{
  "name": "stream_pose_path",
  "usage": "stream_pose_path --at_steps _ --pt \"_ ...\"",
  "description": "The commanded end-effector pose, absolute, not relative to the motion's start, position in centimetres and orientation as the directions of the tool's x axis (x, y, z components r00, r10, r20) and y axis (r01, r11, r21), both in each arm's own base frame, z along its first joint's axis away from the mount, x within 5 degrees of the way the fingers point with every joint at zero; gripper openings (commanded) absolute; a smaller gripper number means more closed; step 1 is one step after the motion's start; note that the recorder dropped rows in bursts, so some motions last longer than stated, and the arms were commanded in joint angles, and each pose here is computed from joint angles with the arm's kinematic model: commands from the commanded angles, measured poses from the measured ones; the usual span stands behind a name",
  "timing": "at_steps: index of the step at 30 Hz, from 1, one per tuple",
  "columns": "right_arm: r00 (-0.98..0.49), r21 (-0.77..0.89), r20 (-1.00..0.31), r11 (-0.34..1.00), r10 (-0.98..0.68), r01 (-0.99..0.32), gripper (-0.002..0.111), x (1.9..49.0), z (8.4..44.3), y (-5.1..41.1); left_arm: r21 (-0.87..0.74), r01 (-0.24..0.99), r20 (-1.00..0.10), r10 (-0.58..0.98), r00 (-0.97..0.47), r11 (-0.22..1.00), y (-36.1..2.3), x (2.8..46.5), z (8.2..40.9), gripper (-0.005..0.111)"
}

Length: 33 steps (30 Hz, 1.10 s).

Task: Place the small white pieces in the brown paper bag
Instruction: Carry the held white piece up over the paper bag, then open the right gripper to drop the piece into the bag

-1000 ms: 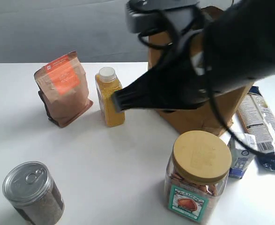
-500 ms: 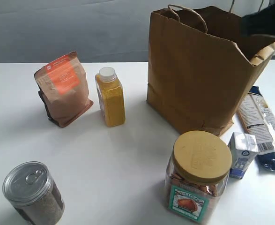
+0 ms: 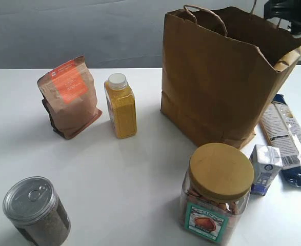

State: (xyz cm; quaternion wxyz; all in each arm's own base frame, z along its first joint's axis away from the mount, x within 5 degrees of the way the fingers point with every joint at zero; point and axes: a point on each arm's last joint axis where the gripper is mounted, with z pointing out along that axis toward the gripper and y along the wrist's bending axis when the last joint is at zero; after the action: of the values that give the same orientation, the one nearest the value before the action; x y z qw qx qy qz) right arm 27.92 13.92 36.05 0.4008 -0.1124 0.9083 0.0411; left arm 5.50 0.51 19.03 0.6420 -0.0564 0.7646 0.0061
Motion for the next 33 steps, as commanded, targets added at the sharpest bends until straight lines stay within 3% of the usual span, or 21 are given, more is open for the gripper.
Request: stream_pose_path --at_steps 1,9,11,18,33 --pt "-0.653 -0.006 -0.737 0.968 -0.174 -0.251 0.000 30.5 35.9 15.0 -0.075 -0.089 -0.982 -0.089 -0.164 0.993 0.5 5.5 19.0 0.000" --pt "-0.689 0.033 -0.697 0.950 -0.201 -0.310 0.003 33.1 35.1 17.3 -0.075 -0.089 -0.982 -0.089 -0.164 0.993 0.5 5.5 19.0 0.000" --pt "-0.693 0.048 -0.694 0.947 -0.196 -0.316 0.011 33.1 35.1 17.5 -0.075 -0.089 -0.982 -0.089 -0.164 0.993 0.5 5.5 19.0 0.000" --pt "-0.692 0.032 -0.687 0.941 -0.224 -0.337 0.062 33.1 35.0 17.5 -0.075 -0.089 -0.982 -0.089 -0.164 0.993 0.5 5.5 19.0 0.000" --pt "-0.696 0.028 -0.680 0.941 -0.230 -0.338 0.068 32.9 35.0 17.4 -0.075 -0.089 -0.982 -0.089 -0.164 0.993 0.5 5.5 19.0 0.000"
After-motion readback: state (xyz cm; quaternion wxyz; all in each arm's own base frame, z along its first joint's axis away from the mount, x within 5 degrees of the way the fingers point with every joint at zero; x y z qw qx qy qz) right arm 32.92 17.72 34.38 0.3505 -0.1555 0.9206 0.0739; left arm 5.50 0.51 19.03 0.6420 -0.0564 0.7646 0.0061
